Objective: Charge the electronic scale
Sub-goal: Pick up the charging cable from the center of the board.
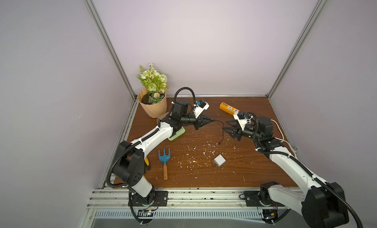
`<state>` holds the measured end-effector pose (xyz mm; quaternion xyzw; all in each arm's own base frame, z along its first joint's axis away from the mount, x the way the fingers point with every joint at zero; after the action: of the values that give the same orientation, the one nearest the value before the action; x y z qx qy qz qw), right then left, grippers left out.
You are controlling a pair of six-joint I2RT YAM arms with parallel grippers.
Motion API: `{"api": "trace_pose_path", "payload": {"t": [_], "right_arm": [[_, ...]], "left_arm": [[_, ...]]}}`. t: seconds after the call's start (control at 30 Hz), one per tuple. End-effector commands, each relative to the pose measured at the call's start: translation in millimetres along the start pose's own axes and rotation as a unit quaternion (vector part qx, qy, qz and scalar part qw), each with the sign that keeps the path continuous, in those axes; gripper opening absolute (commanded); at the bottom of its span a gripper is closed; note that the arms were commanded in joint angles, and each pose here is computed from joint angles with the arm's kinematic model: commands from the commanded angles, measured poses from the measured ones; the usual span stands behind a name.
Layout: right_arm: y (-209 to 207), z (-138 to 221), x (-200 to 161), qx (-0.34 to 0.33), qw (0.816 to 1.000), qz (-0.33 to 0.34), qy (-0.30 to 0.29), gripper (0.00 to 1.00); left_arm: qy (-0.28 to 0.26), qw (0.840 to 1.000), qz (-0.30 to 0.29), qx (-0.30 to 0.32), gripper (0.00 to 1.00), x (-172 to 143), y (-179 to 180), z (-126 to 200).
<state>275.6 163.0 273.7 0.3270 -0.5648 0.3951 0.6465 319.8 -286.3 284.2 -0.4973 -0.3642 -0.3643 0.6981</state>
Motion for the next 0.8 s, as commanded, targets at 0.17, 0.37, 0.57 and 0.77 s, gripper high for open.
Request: {"api": "trace_pose_path", "payload": {"t": [0.17, 0.37, 0.57, 0.77], "right_arm": [[-2, -4, 52, 0.042, 0.995, -0.039, -0.085, 0.57], [2, -7, 59, 0.079, 0.994, -0.03, -0.074, 0.56], [4, -15, 62, 0.129, 0.989, -0.039, -0.061, 0.56], [13, -25, 60, 0.181, 0.982, -0.034, -0.038, 0.49]], "left_arm": [[-0.051, 0.994, 0.076, -0.057, 0.06, 26, -29, 9], [-0.047, 0.993, 0.068, -0.08, 0.07, 25, -43, 13], [-0.044, 0.993, 0.051, -0.094, 0.07, 24, -53, 16], [-0.044, 0.993, 0.04, -0.103, 0.07, 25, -59, 17]]}}
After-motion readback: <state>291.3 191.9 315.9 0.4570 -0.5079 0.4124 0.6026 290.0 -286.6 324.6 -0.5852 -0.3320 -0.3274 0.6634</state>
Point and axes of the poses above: each gripper's point midway between its finger pads, its own z axis back along the fingers, its own y axis along the line the jaws close on, x = y × z, the point moved 5 cm from there along z, back along the fingers, and after that the axes turned 9 degrees about z, right-handed, at the moved point
